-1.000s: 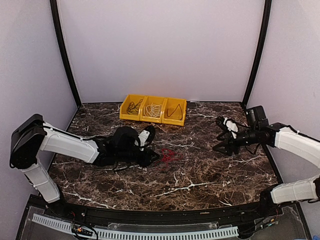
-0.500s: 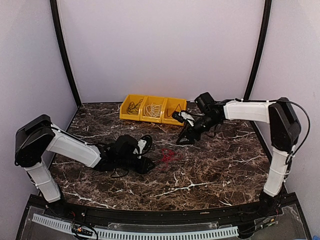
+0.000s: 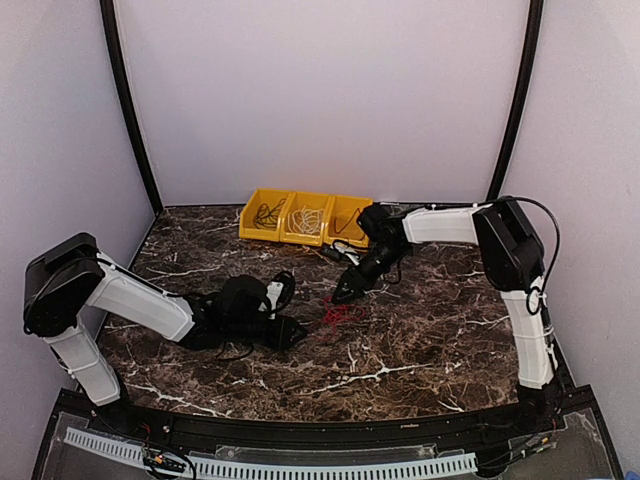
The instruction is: Untangle the cables
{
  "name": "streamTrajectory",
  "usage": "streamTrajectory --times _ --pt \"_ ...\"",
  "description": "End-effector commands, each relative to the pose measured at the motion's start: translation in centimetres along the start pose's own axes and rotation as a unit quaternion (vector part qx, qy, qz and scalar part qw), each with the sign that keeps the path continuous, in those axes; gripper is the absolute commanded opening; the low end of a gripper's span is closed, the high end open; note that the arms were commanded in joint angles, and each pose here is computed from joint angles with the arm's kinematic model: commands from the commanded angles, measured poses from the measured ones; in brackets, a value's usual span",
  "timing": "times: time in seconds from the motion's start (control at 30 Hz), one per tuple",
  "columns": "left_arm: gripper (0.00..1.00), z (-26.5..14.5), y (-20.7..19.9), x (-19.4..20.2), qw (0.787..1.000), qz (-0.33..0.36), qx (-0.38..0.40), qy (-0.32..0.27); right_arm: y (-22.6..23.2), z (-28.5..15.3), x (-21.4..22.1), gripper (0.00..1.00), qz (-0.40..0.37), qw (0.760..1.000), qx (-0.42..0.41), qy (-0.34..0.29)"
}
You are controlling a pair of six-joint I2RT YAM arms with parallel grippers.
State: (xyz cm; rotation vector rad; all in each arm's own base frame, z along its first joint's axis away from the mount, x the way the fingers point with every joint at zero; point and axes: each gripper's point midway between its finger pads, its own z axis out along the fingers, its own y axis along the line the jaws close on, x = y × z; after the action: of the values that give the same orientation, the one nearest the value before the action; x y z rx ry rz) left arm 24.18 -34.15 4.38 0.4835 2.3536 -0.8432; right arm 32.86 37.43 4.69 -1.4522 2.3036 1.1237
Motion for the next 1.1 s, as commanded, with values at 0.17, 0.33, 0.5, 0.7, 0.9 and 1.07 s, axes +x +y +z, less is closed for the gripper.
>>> streamTrajectory --times 0.17,0.33,0.5,0.7,0.9,1.07 --pt "0.33 0.1 -1.1 -0.8 1.0 -0.008 0.025 -0.016 1.2 0.6 -1.4 0.18 -0.001 1.0 -0.026 -0.009" --pt "0.4 1.3 -1.4 -1.6 0.999 0.008 0.03 -0.029 2.5 -1.0 -2.3 0.0 -0.018 0.999 -0.022 -0.024" --pt "0.42 3.5 -1.7 -2.2 0.998 0.032 0.037 -0.035 5.8 -4.5 -4.0 0.0 -0.052 0.997 -0.023 -0.056" --pt "0.23 6.0 -2.0 -2.9 0.997 0.034 0.048 -0.048 9.6 -7.7 -4.8 0.0 -0.081 0.993 -0.038 -0.078" --pt "0.0 6.0 -0.7 -2.3 0.997 0.034 0.032 -0.066 13.7 -13.6 -6.9 0.0 -0.124 0.984 -0.04 -0.122" --pt "0.0 5.5 -0.2 -1.2 0.998 0.023 0.031 -0.059 16.2 -22.2 -9.8 0.0 -0.17 0.962 -0.008 -0.212"
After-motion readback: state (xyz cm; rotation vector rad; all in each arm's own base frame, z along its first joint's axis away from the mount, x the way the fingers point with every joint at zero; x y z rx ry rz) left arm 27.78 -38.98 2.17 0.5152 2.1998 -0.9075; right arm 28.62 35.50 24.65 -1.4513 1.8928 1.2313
